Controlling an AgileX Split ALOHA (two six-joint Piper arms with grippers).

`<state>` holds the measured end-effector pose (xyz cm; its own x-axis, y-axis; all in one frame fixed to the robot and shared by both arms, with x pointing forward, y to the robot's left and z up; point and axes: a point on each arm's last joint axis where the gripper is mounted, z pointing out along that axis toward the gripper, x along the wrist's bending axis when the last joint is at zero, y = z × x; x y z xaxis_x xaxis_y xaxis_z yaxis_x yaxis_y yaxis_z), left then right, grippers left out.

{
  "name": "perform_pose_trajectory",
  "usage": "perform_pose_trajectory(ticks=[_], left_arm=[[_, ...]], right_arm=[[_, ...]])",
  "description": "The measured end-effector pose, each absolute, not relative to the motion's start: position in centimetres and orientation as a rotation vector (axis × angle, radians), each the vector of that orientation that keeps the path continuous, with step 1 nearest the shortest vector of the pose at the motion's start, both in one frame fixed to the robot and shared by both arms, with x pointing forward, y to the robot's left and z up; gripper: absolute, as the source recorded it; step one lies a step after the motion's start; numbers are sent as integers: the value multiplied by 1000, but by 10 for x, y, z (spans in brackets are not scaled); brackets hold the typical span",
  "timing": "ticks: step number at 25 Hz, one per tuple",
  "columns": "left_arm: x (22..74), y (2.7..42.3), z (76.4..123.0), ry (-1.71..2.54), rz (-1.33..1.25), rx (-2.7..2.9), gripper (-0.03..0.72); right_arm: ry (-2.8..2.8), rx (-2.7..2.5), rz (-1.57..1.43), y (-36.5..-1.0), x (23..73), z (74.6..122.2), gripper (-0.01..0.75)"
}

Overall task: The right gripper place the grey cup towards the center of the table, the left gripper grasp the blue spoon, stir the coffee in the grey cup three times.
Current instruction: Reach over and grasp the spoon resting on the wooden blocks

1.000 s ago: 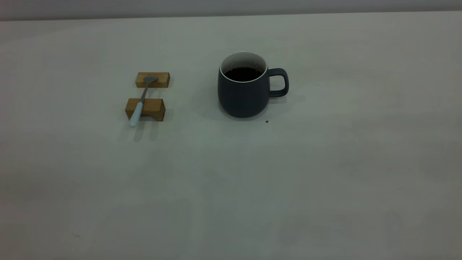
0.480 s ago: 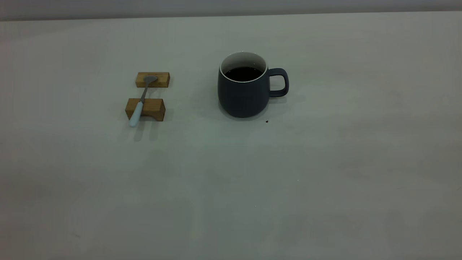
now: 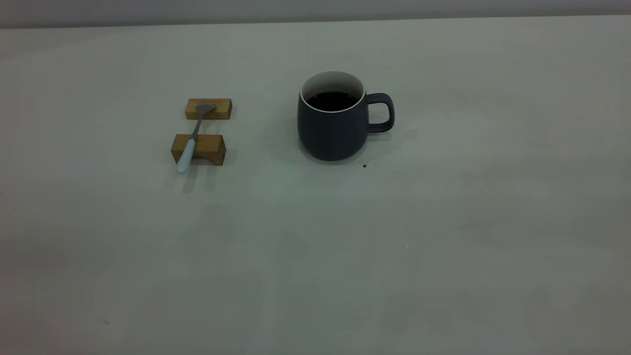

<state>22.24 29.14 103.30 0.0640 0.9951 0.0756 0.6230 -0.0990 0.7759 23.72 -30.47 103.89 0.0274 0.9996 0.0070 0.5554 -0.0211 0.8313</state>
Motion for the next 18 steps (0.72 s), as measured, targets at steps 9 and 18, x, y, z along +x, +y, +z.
perform_pose_trajectory(ticks=[9, 18], left_arm=[[228, 291, 1037, 1683, 784, 1710, 483], [320, 299, 1072, 1867, 518, 1793, 573]], right_arm=[[1599, 1654, 862, -305, 237, 1039, 460], [1599, 1654, 863, -305, 237, 1039, 392]])
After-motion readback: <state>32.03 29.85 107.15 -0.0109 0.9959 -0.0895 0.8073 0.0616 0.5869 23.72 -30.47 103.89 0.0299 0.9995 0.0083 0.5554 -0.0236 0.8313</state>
